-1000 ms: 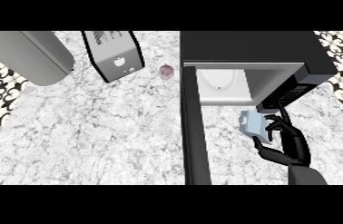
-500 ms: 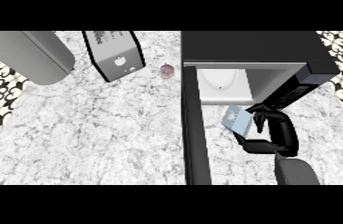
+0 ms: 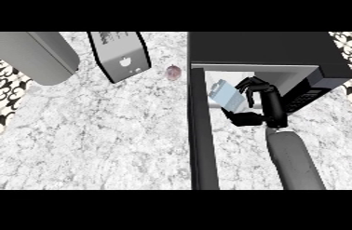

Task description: Pick up the milk, place it into the microwave and close the microwave

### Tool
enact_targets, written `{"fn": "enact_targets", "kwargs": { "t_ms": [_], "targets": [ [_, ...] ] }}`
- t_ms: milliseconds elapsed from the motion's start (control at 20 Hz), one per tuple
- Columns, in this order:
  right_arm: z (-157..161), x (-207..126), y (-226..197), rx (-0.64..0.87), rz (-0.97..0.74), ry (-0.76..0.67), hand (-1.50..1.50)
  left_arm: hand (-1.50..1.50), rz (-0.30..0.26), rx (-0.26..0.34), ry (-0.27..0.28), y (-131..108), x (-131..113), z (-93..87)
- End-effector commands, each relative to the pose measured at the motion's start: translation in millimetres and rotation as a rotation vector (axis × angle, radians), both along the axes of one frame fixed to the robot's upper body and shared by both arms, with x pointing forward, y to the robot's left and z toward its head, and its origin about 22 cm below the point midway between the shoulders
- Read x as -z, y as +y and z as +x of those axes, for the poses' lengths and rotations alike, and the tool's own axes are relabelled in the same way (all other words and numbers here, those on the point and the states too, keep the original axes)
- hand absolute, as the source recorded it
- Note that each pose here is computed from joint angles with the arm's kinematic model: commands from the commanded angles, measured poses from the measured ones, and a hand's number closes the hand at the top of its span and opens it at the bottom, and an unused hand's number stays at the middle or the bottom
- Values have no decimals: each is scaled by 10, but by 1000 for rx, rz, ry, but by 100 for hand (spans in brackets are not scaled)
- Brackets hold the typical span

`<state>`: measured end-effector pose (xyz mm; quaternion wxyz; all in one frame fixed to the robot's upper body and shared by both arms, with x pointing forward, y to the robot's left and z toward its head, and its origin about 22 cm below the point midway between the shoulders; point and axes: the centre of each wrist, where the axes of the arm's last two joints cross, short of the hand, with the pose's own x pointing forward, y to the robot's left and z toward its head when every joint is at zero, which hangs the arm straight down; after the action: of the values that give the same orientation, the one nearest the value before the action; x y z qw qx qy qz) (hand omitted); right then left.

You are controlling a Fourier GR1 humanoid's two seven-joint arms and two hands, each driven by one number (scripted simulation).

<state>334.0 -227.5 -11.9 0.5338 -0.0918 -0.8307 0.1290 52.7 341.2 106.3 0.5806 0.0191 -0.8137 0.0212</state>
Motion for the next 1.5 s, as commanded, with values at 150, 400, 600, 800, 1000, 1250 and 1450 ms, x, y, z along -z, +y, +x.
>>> {"fn": "enact_targets", "kwargs": {
  "t_ms": [150,400,600,800,1000,1250,1450],
  "targets": [
    [579,-295,371,77,-141,19,150,-150,-5,20,-31,-36,-24,50],
    [671,-60,287,136,-218,29,150,-150,-7,35,-29,-38,-14,260],
    [870,-246,230,205,-212,28,150,-150,-7,44,-31,1,65,112],
    [993,-434,44,291,-262,-4,150,-150,-1,57,-34,11,53,213],
    [1009,-474,-105,386,-382,-98,150,-150,1,54,-39,30,32,226],
    [992,-417,-167,420,-439,-131,150,-150,1,75,-35,124,80,262],
    [915,-264,-237,460,-522,-120,150,-150,-10,92,-41,11,62,377]
  ]
}}
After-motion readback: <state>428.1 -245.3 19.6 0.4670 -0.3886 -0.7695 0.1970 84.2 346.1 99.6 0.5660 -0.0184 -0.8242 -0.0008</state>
